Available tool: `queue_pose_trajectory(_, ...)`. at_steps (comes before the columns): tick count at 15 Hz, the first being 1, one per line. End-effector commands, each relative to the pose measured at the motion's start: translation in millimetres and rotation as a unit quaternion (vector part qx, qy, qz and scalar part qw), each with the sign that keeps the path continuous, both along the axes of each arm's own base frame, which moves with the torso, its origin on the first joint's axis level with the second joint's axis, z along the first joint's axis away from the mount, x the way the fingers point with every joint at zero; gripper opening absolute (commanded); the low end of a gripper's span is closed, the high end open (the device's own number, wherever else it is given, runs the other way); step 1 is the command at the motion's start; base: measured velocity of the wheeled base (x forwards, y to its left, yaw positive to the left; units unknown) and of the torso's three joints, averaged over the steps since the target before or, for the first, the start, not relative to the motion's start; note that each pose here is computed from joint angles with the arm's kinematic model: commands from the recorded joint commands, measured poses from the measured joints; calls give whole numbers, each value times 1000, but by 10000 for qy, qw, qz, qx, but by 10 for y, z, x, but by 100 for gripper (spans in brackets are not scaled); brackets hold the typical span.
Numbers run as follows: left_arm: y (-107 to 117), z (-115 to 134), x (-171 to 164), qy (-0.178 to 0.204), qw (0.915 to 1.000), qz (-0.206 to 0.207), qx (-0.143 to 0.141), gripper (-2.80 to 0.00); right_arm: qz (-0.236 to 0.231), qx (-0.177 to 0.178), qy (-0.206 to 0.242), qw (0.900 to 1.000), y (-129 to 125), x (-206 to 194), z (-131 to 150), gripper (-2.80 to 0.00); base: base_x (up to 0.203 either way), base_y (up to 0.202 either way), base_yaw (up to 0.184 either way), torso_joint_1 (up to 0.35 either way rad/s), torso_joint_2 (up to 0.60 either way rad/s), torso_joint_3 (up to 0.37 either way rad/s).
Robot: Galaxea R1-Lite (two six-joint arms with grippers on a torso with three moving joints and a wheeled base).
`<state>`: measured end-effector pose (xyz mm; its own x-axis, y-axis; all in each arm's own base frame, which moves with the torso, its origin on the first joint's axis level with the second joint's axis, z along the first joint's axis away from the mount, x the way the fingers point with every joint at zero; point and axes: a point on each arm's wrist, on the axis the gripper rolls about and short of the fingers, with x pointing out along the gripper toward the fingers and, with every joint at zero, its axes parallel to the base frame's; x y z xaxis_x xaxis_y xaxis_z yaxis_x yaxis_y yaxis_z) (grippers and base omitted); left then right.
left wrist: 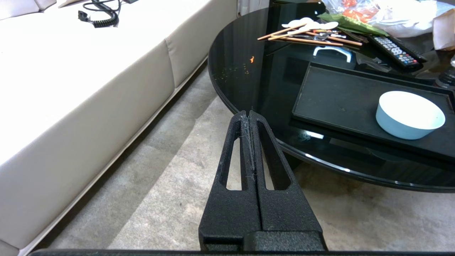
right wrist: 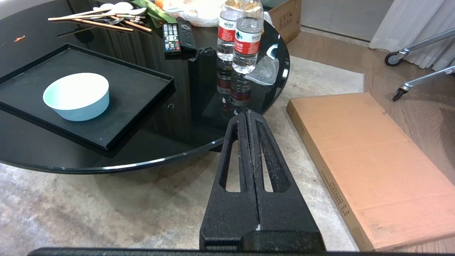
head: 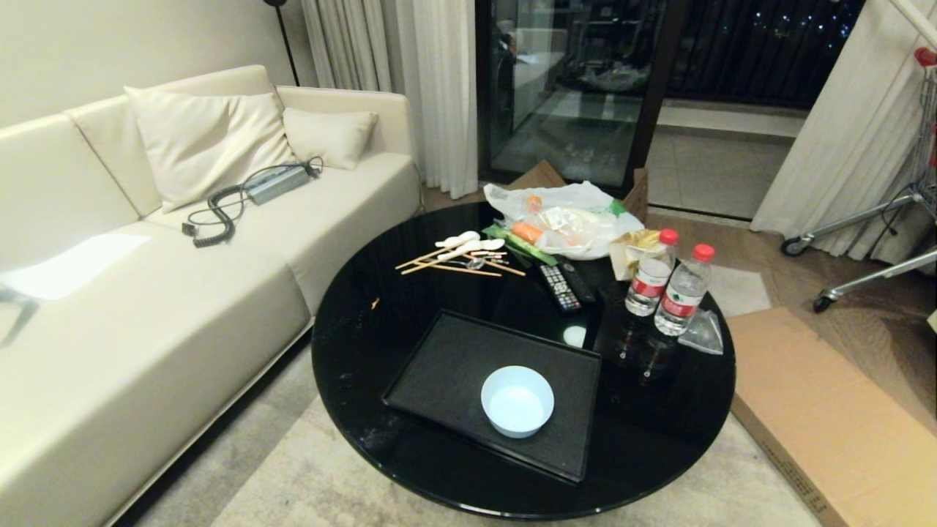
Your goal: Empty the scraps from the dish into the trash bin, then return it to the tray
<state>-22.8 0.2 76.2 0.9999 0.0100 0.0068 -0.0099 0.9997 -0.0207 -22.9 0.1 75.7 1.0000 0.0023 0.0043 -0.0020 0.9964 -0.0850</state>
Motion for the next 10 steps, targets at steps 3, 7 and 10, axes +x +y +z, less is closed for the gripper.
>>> queue_pose_trajectory(3,0,0,0,-4,10000,4,-4,-280,11,-4,6,10000,0,1,1,-280,0,0,0,0,0,0)
queue_pose_trajectory(7,0,0,0,-4,10000,4,-4,-280,3,-17,6,10000,-1,1,1,-280,0,0,0,0,0,0)
queue_pose_trajectory(10,0,0,0,-4,10000,4,-4,-280,11,-4,6,10000,0,1,1,-280,0,0,0,0,0,0)
